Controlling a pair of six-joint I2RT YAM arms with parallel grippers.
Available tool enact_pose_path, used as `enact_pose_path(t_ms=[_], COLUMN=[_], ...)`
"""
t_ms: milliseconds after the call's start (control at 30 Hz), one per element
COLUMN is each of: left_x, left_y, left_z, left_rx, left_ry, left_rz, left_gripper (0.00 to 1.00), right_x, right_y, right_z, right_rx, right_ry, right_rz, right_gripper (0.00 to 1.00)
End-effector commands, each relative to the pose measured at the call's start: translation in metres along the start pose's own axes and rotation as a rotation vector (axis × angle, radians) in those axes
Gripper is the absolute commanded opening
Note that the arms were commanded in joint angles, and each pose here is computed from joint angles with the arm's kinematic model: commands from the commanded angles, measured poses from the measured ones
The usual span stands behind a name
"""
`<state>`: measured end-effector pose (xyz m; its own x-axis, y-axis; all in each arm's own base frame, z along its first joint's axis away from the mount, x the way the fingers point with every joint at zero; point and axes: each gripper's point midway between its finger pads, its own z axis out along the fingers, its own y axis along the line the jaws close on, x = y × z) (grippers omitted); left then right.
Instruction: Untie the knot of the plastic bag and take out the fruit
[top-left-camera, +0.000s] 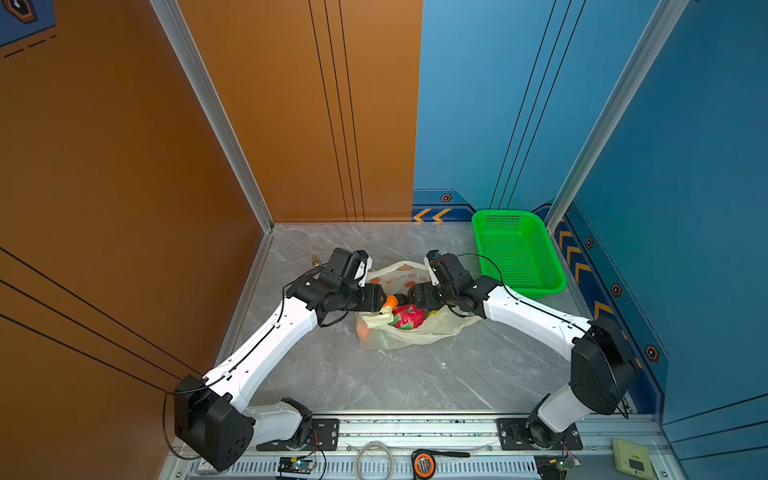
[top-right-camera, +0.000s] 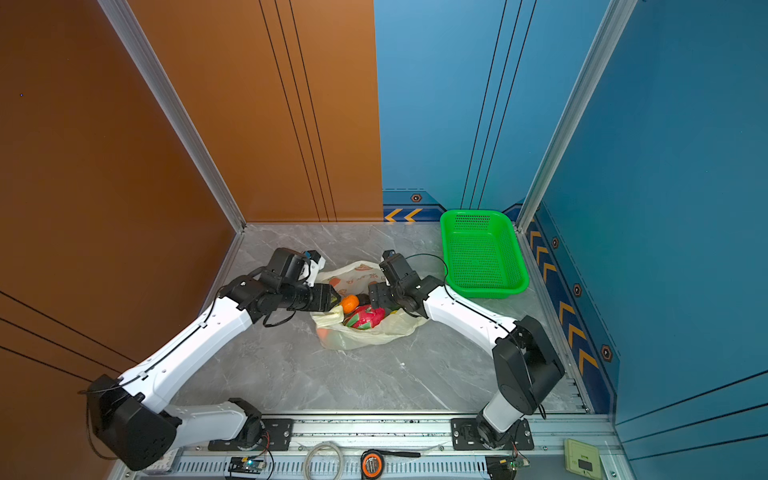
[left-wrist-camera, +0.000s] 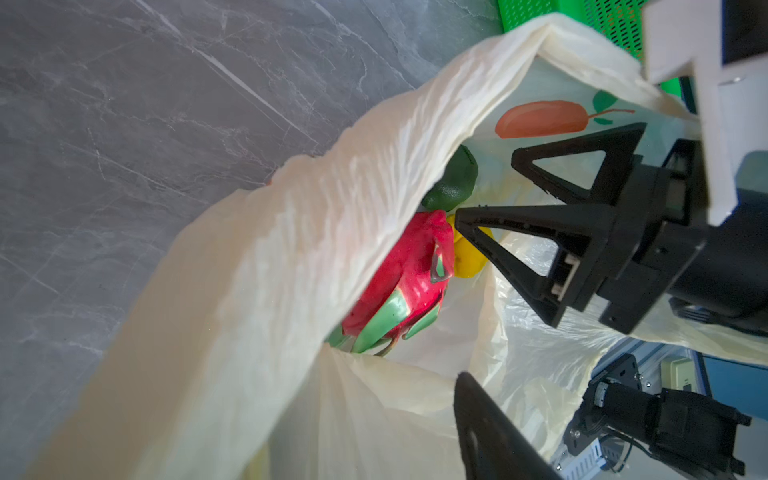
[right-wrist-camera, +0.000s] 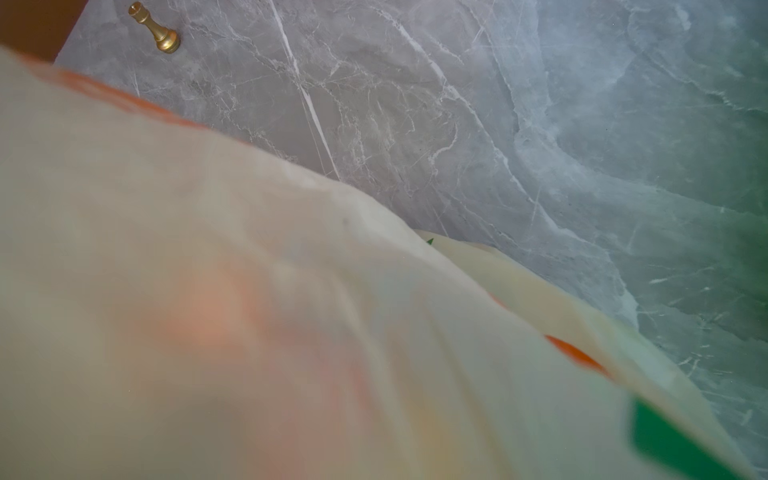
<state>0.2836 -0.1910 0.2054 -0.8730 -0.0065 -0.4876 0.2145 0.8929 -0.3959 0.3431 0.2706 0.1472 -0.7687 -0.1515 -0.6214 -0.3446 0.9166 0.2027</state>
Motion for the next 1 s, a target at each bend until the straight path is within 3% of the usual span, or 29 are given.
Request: enact_pose_path(t_ms=[0, 67, 167, 300, 367, 700, 967], left_x=[0.005, 0.01, 0.017, 0.016, 0.011, 0.013, 0.015], left_y=[0.002, 0.006, 0.01, 0.012, 0.013, 0.007, -0.001], left_z=[-0.002, -0.001, 0.005, 0.012, 0.009, -0.011, -0.014], left_rx=[-0.025, -0.047, -0.085, -0.138, -0.153, -0.182, -0.196], left_ry=[-0.024, -0.028, -0.023, -0.035, -0.057, -0.083, -0.106], left_rz=[-0.079, -0.132, -0.158, -0.157, -0.16, -0.148, -0.145], left_gripper=[0.67, 0.68, 0.55, 0.11, 0.0, 0.0, 0.0], right_x=[0.003, 0.003, 0.005, 0.009, 0.013, 0.067, 0.126], right_y=[0.002, 0.002, 0.002, 0.002, 0.002, 0.045, 0.05], right_z=[-0.009, -0.01, -0.01, -0.014, -0.016, -0.036, -0.052], right_rx=[-0.017, -0.015, -0.019, -0.025, -0.033, -0.18, -0.177], right_ry=[-0.001, -0.003, -0.003, 0.002, 0.018, 0.149, 0.246], right_rz=[0.008, 0.006, 0.006, -0.003, -0.014, -0.204, -0.305], right_gripper=[0.94, 0.94, 0.94, 0.94, 0.94, 0.94, 0.95])
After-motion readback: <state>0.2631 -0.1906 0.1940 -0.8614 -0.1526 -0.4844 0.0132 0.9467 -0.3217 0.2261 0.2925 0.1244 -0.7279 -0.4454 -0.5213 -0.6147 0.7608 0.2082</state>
